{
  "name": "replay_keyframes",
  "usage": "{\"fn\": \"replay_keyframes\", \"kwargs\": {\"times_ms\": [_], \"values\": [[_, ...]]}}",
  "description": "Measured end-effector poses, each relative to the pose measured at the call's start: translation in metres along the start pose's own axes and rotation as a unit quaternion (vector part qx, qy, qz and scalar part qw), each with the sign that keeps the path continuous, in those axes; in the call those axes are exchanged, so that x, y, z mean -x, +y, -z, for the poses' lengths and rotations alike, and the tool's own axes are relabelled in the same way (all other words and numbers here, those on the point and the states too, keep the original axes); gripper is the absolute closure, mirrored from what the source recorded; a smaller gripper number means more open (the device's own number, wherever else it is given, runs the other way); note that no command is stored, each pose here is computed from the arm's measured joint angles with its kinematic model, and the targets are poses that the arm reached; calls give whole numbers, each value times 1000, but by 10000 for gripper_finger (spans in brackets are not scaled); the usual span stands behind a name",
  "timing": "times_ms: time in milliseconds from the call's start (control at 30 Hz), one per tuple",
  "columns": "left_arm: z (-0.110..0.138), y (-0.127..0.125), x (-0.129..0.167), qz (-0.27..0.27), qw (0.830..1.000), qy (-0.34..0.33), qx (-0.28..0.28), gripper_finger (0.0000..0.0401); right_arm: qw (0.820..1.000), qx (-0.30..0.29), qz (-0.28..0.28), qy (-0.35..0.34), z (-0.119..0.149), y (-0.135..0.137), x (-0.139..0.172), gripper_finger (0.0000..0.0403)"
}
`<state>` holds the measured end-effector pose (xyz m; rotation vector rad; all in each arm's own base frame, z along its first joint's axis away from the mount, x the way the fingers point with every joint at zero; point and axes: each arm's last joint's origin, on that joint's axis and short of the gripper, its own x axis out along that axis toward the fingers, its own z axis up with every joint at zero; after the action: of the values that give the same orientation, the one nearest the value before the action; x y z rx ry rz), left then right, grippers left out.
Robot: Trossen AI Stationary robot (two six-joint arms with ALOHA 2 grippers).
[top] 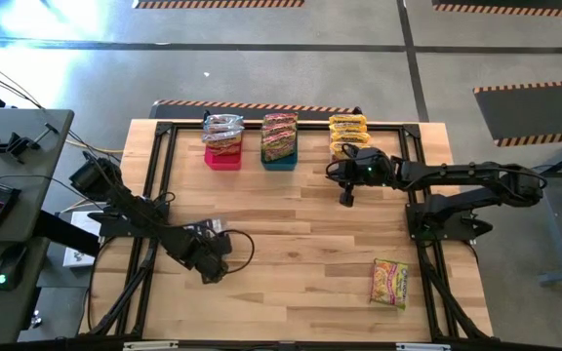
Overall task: Sort Maruchan noodles
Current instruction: Put the blue noodle pack into the red bin
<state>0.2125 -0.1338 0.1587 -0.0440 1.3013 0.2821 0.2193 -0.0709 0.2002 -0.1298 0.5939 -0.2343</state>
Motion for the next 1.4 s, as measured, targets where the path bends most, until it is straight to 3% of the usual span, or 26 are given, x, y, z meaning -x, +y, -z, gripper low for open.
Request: {"fn": "replay_keyframes", "kwargs": {"times_ms": [167, 300, 500, 700, 967, 1133, 1333, 1400], "values": [[-1, -1, 1, 3, 1000, -2, 18, 399, 1000, 0, 0, -1, 0, 0, 0, 385], [-7, -6, 8, 27, 999, -5, 23, 375, 1000, 0, 0, 0, 0, 0, 0, 385], [-9, -18, 17, 31, 997, -45, -54, 307, 1000, 4, 0, 0, 0, 0, 0, 385], [-7, -24, 4, 9, 990, -39, -135, 244, 1000, 4, -2, 2, 0, 0, 0, 385], [-5, -33, -24, -19, 973, -4, -231, 216, 1000, 3, -18, -2, 0, 1, 0, 385], [-6, -32, -27, -18, 974, 10, -226, 252, 1000, -1, -19, -3, 0, 1, 0, 385], [-7, -31, -26, 9, 975, 24, -221, 377, 1000, 4, -19, -4, 0, 1, 0, 385], [-7, -31, -26, 15, 974, 28, -222, 392, 1000, 4, -19, -4, 0, 1, 0, 385]]}}
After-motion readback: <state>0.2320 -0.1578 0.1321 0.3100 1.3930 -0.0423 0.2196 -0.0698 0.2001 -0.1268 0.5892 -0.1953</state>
